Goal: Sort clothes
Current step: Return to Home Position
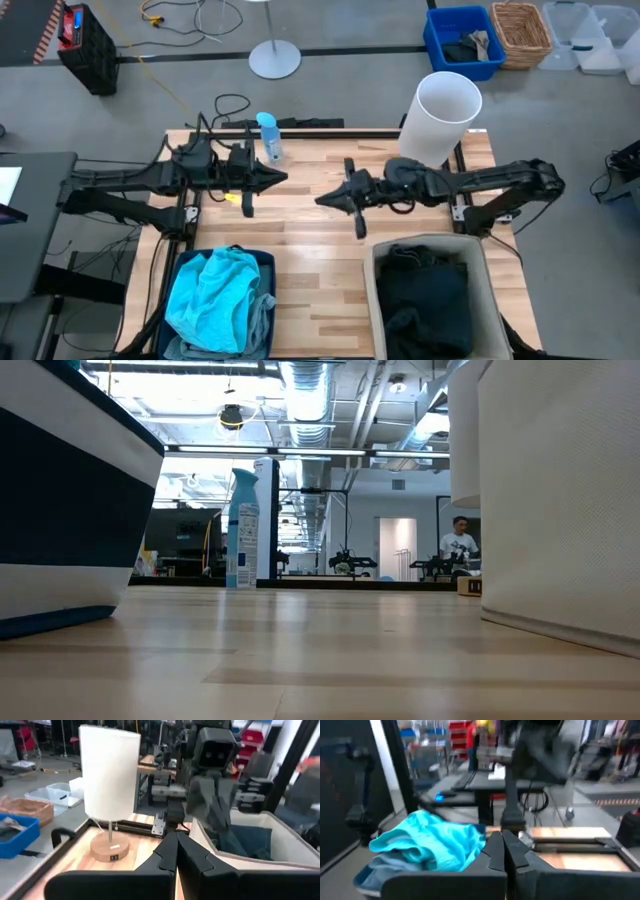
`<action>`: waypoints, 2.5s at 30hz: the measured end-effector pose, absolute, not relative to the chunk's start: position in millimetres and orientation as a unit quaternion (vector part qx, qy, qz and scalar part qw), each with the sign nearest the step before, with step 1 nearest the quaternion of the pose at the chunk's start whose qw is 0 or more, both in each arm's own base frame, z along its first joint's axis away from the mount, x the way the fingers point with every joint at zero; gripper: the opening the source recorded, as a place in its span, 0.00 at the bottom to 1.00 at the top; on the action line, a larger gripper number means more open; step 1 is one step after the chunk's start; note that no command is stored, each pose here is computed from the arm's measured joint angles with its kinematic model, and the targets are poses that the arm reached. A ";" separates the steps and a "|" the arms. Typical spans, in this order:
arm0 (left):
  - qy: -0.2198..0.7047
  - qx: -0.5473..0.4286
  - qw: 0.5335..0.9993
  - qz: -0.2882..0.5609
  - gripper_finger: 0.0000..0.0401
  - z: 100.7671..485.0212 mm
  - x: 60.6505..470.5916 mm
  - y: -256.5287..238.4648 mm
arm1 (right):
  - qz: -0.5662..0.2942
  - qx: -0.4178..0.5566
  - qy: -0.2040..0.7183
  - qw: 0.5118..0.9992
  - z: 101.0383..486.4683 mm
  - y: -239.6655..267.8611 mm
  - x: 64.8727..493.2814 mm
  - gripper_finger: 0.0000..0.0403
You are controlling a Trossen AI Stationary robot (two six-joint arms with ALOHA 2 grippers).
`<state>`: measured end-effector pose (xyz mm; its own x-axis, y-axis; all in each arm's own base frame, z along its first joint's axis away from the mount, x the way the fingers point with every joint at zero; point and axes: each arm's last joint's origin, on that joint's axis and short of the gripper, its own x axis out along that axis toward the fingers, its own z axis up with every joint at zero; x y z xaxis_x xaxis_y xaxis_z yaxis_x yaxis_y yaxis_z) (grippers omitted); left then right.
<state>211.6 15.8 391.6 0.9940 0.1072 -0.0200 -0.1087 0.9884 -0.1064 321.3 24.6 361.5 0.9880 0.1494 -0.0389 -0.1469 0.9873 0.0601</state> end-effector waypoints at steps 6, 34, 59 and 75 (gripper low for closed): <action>0.004 -0.099 0.994 0.052 0.00 335.1 206.9 20.7 | 0.096 0.027 0.018 0.995 323.7 15.0 306.1 0.00; -0.018 -0.059 0.995 0.079 0.00 194.3 127.2 45.2 | 0.025 0.023 -0.026 0.999 177.8 -13.9 182.4 0.00; -0.001 -0.032 0.993 0.113 0.00 181.4 86.9 31.2 | -0.058 -0.056 0.010 0.997 166.8 -12.9 111.5 0.00; -0.017 -0.059 0.989 0.135 0.00 183.2 86.9 32.6 | -0.067 -0.001 0.001 0.998 165.5 -13.0 98.1 0.01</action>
